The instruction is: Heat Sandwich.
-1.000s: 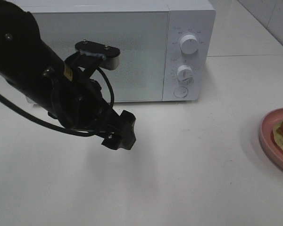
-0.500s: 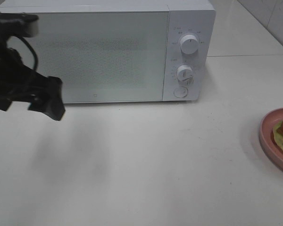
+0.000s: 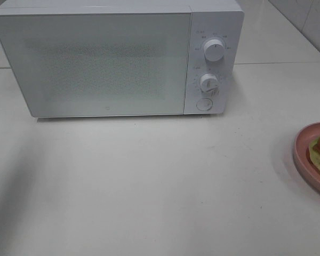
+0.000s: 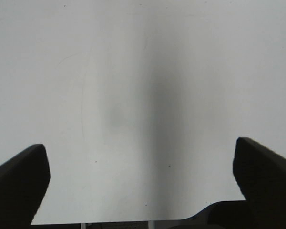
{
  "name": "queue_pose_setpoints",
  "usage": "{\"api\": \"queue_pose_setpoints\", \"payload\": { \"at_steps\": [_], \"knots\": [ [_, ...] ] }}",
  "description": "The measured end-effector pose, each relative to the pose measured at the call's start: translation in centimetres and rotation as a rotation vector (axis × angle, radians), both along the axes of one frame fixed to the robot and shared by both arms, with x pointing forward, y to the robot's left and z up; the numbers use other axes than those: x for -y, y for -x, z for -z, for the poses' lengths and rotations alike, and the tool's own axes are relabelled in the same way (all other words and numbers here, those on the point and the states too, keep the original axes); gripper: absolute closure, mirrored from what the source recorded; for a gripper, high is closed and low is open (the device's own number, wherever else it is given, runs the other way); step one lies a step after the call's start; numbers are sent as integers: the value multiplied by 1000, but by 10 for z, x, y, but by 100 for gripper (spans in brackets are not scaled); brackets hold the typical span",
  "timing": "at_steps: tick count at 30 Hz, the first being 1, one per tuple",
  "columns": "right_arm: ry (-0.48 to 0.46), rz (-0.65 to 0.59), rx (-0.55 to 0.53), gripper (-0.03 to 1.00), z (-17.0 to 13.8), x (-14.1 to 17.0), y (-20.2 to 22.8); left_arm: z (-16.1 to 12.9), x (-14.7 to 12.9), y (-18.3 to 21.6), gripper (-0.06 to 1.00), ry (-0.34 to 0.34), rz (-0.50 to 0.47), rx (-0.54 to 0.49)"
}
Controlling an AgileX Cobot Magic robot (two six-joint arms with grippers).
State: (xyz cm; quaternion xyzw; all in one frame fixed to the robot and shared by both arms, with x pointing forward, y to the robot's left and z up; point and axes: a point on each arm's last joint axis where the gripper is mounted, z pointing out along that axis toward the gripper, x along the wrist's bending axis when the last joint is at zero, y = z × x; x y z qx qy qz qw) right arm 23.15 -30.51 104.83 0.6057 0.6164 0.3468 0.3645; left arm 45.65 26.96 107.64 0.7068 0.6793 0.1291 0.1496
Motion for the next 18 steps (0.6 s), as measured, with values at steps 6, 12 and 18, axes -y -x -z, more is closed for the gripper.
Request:
{"api": "queue_pose_setpoints", "payload": {
  "at_steps": [6,12,18],
  "knots": [
    [0,0,0,21,0,0,0,-2,-16,40,-2,-32,-34,62],
    [0,0,0,21,0,0,0,3,-21,70,-2,-33,-41,104],
    [0,0,0,22,0,0,0,13,-24,101,-2,-28,-42,151]
  ]
}}
